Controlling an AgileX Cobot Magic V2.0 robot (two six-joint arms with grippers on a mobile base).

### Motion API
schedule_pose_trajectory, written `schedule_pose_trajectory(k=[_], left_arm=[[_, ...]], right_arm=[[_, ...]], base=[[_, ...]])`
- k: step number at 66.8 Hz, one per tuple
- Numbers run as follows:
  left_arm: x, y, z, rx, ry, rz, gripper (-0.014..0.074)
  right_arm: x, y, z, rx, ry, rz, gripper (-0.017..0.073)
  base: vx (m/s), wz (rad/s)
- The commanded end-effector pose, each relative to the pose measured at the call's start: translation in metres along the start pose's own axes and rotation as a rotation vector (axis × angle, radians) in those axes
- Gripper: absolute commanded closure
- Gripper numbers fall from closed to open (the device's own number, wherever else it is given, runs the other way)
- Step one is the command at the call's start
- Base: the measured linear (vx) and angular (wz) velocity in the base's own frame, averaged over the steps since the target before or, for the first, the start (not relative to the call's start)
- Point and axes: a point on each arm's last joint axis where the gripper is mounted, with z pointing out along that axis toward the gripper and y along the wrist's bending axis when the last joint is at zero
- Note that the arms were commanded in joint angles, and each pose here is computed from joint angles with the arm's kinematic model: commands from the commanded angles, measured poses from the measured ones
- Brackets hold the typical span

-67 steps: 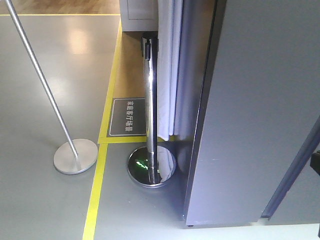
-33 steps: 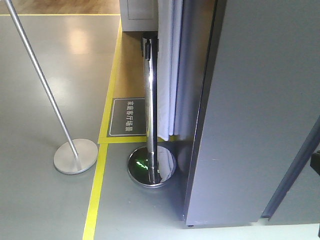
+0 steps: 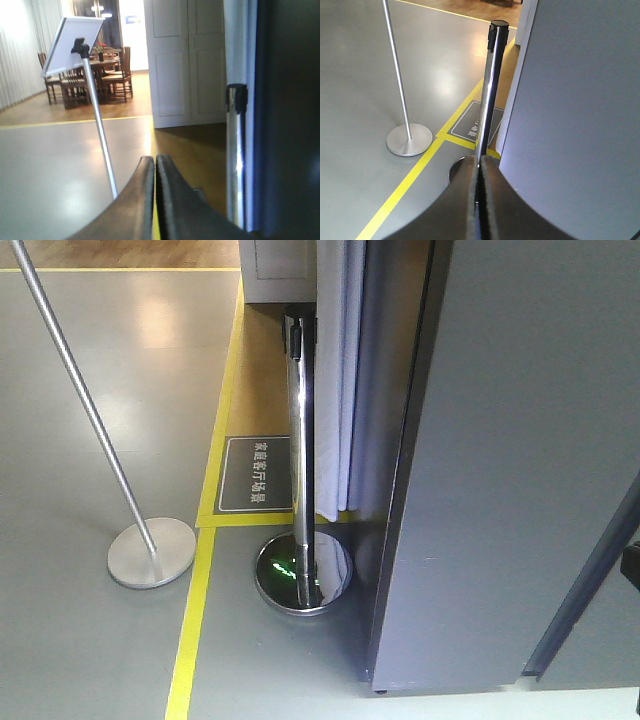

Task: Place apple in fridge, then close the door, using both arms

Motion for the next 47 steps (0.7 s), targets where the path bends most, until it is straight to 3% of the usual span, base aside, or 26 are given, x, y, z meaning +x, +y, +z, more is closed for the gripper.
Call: schedule_pose_trajectory(k=[1,9,34,47], left_arm=[[-0.0160,-0.0015,-0.0027,0.015,-0.127,0.055,0.0602],[-0.0177,-0.0020,-0.0029,0.018,-0.146,0.073,0.0602],[-0.0198,-0.0023,-0.0033,0.022,-0.170,0.058,0.0602],[-0.0195,-0.0023,-0.0031,0.027,-0.165,-0.007,0.0602]], right_arm=[[-0.0117,-0.0031,-0.0021,0.031,-0.065,0.015,0.0562],[-0.0117,-0.0031,-0.0021,0.031,-0.065,0.015,0.0562],[-0.0117,-0.0031,-0.0021,0.031,-0.065,0.015,0.0562],[-0.0117,-0.0031,-0.0021,0.031,-0.065,0.015,0.0562]], base=[[0.00,0.00],[0.00,0.00],[0.00,0.00],[0.00,0.00]])
